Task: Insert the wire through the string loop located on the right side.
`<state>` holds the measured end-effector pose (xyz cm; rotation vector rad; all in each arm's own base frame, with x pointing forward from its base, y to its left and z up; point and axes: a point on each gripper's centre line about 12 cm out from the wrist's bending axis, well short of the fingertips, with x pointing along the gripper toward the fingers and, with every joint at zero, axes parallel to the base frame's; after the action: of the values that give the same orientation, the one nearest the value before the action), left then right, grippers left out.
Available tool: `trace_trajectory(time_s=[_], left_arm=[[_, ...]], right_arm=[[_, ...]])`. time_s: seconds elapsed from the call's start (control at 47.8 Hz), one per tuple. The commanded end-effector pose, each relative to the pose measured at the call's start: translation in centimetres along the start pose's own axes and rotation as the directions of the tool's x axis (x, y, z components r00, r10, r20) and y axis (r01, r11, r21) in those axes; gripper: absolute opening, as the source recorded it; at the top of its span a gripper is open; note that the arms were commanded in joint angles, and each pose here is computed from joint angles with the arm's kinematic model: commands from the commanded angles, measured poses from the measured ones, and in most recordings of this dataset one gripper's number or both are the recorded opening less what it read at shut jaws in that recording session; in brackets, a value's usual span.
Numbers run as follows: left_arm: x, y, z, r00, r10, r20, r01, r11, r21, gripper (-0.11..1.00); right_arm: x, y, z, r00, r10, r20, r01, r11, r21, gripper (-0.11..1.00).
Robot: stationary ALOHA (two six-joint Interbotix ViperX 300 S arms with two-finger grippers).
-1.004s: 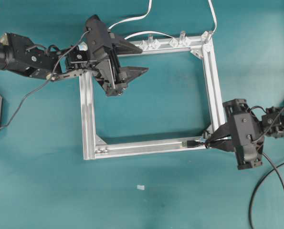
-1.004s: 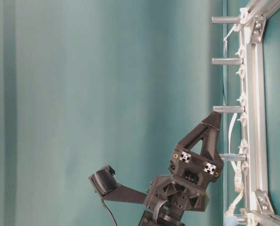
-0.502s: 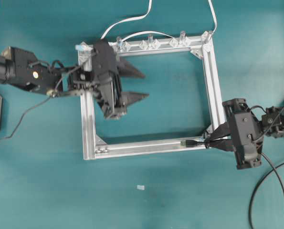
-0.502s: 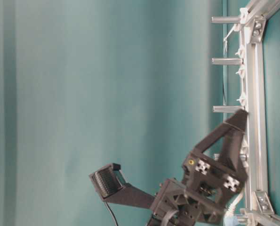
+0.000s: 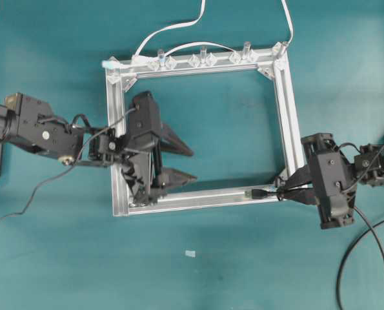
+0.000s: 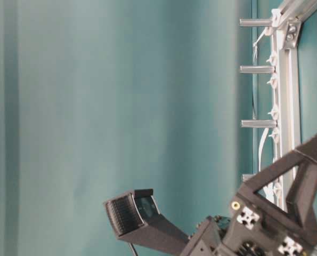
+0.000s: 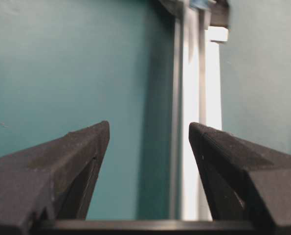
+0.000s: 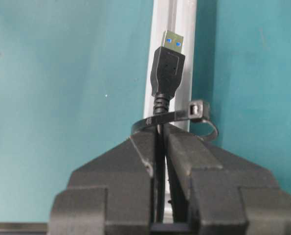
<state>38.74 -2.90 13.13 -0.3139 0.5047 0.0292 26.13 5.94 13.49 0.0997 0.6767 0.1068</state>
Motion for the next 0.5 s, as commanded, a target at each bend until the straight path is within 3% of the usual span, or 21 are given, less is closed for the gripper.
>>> trace_trajectory(time_s=[0.0, 0.272, 0.481], left_arm=[[0.0, -1.0, 0.9, 0.999, -0.024, 0.024, 0.024, 1.0, -0.012, 0.72], [0.3, -2.0, 1.3, 0.998, -0.046, 0.031, 0.047, 0.999, -0.023, 0.72], [2.6, -3.0, 1.2, 0.998, -0.061, 0.024, 0.061, 0.998, -0.012, 0.72]], right_arm=[[-0.1, 0.1, 0.5, 1.0, 0.003, 0.021, -0.003, 1.0, -0.003, 0.07], [-0.1, 0.1, 0.5, 1.0, 0.003, 0.022, -0.003, 1.0, -0.005, 0.07], [-0.1, 0.1, 0.5, 1.0, 0.002, 0.022, -0.002, 1.0, -0.003, 0.07]])
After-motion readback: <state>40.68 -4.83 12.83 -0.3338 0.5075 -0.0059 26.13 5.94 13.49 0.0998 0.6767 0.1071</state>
